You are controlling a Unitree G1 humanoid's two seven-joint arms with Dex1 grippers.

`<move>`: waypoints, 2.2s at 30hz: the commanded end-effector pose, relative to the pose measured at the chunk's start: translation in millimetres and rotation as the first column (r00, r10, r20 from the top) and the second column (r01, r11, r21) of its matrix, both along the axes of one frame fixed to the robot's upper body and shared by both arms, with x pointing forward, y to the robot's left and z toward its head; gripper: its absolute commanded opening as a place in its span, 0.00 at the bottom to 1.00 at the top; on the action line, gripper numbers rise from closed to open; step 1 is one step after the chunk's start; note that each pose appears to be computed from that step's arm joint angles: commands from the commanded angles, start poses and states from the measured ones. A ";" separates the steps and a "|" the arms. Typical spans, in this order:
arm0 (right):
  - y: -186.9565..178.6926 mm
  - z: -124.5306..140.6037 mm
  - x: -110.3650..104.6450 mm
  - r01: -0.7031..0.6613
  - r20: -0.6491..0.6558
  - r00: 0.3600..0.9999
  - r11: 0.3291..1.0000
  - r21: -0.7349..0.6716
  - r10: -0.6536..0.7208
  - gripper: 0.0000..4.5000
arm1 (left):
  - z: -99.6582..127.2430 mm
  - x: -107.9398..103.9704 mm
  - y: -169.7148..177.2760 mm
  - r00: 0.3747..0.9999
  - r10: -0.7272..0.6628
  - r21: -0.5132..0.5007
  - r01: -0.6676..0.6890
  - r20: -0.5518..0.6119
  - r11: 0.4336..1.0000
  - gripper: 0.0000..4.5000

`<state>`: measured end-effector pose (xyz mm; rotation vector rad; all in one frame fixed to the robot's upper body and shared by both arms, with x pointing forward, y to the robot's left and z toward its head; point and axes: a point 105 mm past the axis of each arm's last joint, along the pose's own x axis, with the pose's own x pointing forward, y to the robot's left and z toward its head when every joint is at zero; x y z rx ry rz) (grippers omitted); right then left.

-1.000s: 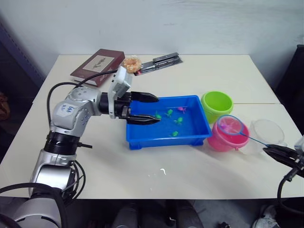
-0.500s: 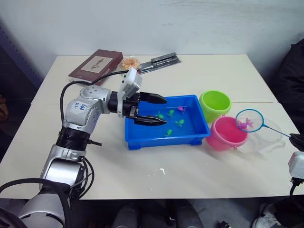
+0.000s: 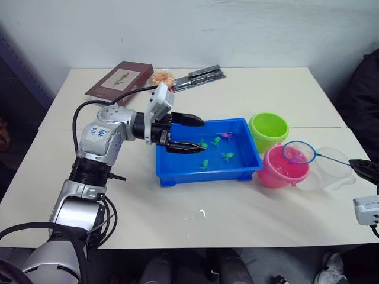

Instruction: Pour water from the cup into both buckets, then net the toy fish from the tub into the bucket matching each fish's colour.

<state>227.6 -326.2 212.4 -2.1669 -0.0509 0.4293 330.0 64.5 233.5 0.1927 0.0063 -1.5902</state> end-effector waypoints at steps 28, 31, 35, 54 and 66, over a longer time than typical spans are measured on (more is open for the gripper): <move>129.5 -27.8 89.5 0.850 -0.763 0.516 -0.120 0.513 0.390 0.00 | -1.4 -8.1 50.2 0.959 0.281 0.003 -0.281 0.043 0.960 1.00; 127.6 -33.1 106.8 0.860 -0.779 0.506 -0.146 0.489 0.371 0.00 | -2.2 -12.1 54.5 0.950 0.308 0.003 -0.308 0.044 0.951 1.00; 127.7 -39.1 121.8 0.874 -0.792 0.485 -0.168 0.456 0.370 0.00 | -0.2 -15.4 57.4 0.940 0.339 -0.011 -0.339 0.047 0.941 1.00; 130.0 -44.4 127.2 0.917 -0.827 0.398 -0.167 0.361 0.397 0.00 | 5.0 -19.1 60.2 0.925 0.373 -0.013 -0.373 0.068 0.928 1.00; 117.7 -44.1 145.0 0.878 -0.832 0.475 -0.208 0.430 0.288 0.00 | 8.9 -15.9 57.0 0.931 0.353 -0.014 -0.353 0.090 0.935 1.00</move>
